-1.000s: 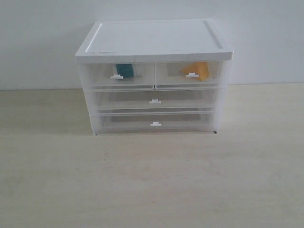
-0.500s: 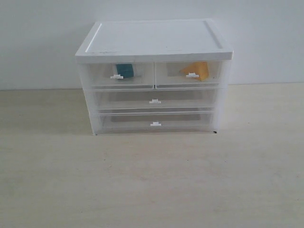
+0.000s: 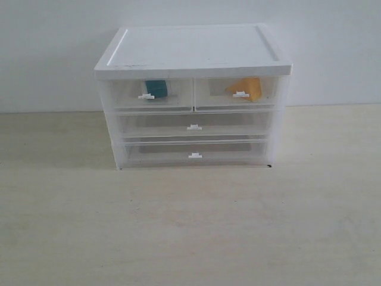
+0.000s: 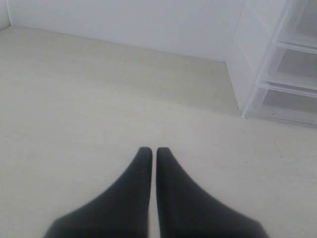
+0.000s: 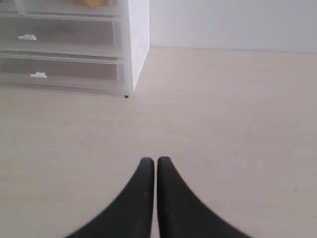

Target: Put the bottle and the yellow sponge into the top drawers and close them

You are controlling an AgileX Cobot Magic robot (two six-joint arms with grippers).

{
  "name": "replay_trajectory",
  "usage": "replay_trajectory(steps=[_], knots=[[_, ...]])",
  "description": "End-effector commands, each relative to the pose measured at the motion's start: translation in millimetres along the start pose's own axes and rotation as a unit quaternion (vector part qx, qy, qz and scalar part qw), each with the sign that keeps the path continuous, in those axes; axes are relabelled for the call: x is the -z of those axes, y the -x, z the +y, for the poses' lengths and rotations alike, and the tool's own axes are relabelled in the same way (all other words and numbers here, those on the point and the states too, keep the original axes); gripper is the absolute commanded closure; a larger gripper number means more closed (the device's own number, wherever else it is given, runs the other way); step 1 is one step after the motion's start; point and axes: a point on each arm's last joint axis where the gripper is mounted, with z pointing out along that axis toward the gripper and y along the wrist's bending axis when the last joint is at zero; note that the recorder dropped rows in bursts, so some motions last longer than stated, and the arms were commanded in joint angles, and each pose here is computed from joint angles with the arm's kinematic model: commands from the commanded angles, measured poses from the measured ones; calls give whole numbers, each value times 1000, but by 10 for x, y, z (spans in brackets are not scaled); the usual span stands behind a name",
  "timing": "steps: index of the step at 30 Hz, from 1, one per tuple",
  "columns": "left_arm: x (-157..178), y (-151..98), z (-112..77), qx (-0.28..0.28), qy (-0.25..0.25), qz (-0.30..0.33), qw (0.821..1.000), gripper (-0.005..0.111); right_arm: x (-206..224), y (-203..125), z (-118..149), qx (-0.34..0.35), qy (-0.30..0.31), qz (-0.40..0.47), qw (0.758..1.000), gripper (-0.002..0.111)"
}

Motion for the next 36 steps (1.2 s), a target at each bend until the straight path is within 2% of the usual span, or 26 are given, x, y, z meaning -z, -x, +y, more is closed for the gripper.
replay_trajectory(steps=[1, 5, 36], knots=[[-3, -12, 5, 3, 3, 1, 1000, 103, 5, 1, -5, 1, -4, -2, 1000, 108], [-3, -12, 5, 3, 3, 1, 1000, 103, 5, 1, -5, -34, -3, -2, 999, 108], [-3, -12, 5, 3, 3, 1, 1000, 103, 5, 1, -5, -34, -3, -2, 999, 108]])
